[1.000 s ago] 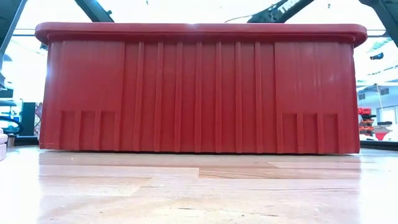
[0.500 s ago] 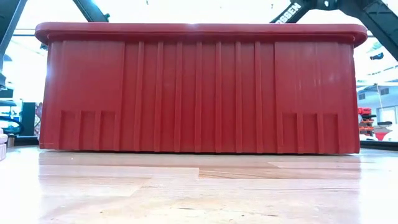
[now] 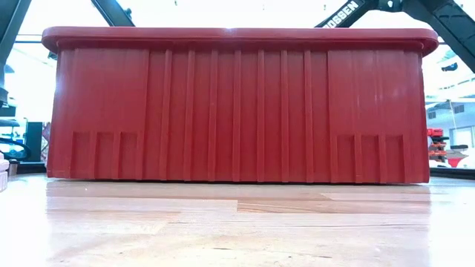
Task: Pick and place slides into bin
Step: Put the green slide into the red bin
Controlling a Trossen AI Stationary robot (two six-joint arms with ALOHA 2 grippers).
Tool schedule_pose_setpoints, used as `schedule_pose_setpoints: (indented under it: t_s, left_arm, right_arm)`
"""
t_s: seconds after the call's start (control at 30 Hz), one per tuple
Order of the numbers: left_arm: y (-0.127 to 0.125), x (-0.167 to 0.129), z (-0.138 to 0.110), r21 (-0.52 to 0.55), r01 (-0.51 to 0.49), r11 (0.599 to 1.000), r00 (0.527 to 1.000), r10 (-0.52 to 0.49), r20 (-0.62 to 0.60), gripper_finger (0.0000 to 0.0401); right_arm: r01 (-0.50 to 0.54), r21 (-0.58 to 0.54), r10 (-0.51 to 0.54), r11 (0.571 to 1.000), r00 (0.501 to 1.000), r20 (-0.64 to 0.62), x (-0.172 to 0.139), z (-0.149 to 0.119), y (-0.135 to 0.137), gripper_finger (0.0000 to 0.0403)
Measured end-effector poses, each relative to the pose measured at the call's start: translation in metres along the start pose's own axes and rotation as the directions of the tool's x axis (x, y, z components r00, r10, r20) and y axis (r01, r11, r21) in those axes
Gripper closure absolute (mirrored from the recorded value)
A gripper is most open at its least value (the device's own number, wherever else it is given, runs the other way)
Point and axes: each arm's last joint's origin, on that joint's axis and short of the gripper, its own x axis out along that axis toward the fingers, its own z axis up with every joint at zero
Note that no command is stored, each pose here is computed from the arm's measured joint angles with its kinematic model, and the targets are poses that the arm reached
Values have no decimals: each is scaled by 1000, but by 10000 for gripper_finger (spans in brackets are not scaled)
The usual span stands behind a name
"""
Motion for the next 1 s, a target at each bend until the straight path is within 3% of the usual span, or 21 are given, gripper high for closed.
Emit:
schedule_pose_setpoints:
  t_s: [0.17, 0.33, 0.5, 0.7, 1.0]
  left_arm:
    - [2, -2, -2, -12, -8, 1000, 1000, 8, -28, 394]
    - [12, -26, 2, -20, -41, 999, 998, 40, -39, 387]
    - [36, -42, 10, -11, -159, 987, 986, 159, 39, 387]
    - [62, -26, 15, 101, -209, 973, 971, 195, 139, 397]
    - [70, -9, 23, 89, -231, 969, 938, 198, 283, 379]
  right_arm:
    - [-19, -6, 19, 1000, 996, -90, -1, -8, 4, 99]
    - [-25, 2, 25, 1000, 997, -72, -9, -7, 8, 100]
    - [-52, 0, 52, 999, 998, -41, -8, -5, 8, 101]
    - [-64, -35, 65, 997, 998, 19, -8, 2, 12, 101]
    - [-63, -73, 67, 995, 996, 60, -8, 7, 17, 101]
